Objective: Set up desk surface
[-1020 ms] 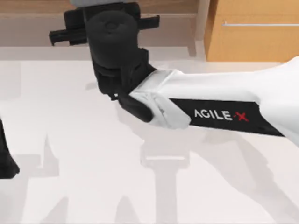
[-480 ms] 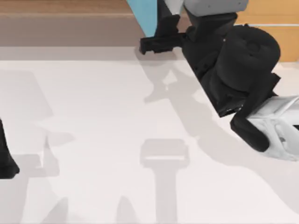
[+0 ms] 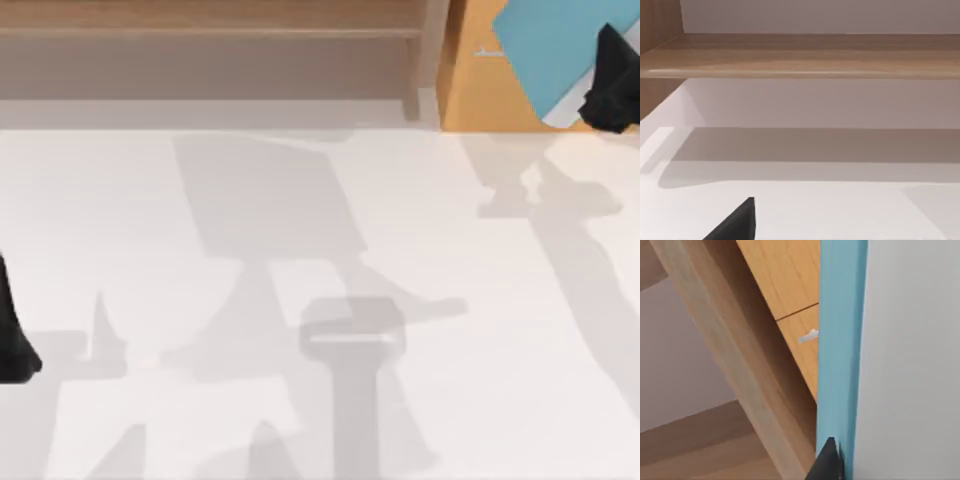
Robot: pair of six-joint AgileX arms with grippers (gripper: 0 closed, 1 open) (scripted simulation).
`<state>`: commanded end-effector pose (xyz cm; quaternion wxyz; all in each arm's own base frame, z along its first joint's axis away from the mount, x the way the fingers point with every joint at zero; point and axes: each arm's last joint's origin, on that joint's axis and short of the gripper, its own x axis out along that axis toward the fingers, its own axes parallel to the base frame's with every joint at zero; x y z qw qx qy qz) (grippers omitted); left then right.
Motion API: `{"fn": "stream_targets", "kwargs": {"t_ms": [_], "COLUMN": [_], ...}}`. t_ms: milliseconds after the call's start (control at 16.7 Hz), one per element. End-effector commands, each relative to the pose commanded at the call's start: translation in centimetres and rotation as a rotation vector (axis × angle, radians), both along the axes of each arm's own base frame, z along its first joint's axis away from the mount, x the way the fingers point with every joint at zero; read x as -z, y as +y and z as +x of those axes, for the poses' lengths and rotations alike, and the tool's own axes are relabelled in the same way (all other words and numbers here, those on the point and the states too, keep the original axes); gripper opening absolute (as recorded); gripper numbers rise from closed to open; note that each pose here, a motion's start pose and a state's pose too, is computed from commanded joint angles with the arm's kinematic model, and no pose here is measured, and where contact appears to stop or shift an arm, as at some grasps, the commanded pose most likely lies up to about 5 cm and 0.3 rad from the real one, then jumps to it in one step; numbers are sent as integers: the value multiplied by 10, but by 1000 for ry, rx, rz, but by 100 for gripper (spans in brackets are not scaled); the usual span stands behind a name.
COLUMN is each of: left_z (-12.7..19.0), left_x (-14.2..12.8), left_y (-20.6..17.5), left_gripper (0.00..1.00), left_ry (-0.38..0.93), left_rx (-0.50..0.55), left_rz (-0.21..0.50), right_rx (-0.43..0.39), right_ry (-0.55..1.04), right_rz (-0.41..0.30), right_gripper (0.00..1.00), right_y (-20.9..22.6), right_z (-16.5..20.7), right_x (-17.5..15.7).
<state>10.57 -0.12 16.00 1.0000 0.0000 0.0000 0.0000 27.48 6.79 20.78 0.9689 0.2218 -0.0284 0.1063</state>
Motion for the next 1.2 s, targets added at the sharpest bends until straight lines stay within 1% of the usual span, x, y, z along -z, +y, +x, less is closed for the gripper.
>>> {"fn": "stream_targets", "kwargs": {"t_ms": [120,240,480,600,780,900,1080,1200], "left_z": [0,0,0,0,0,0,0,0], "left_x": [0,0,0,0,0,0,0,0], "left_y": [0,0,0,0,0,0,0,0], "left_gripper": [100,100,100,100,100,100,100,100], "left_ry": [0,0,0,0,0,0,0,0], "left_rx": [0,0,0,0,0,0,0,0], "left_rz": [0,0,0,0,0,0,0,0], "right_rx": [70,146,284,325,345,337,308,291], "right_ry": [71,148,276,315,347,364,391,412], "right_rz": [84,190,456,599,798,908,1032,1083], "right_gripper": [0,0,0,0,0,0,0,0], "right_y": [-39,-76,-139,-166,-201,-219,-237,-243], "right_z": [-3,-6,-9,-4,11,26,49,60], "right_x": [15,29,49,53,53,52,51,52]}}
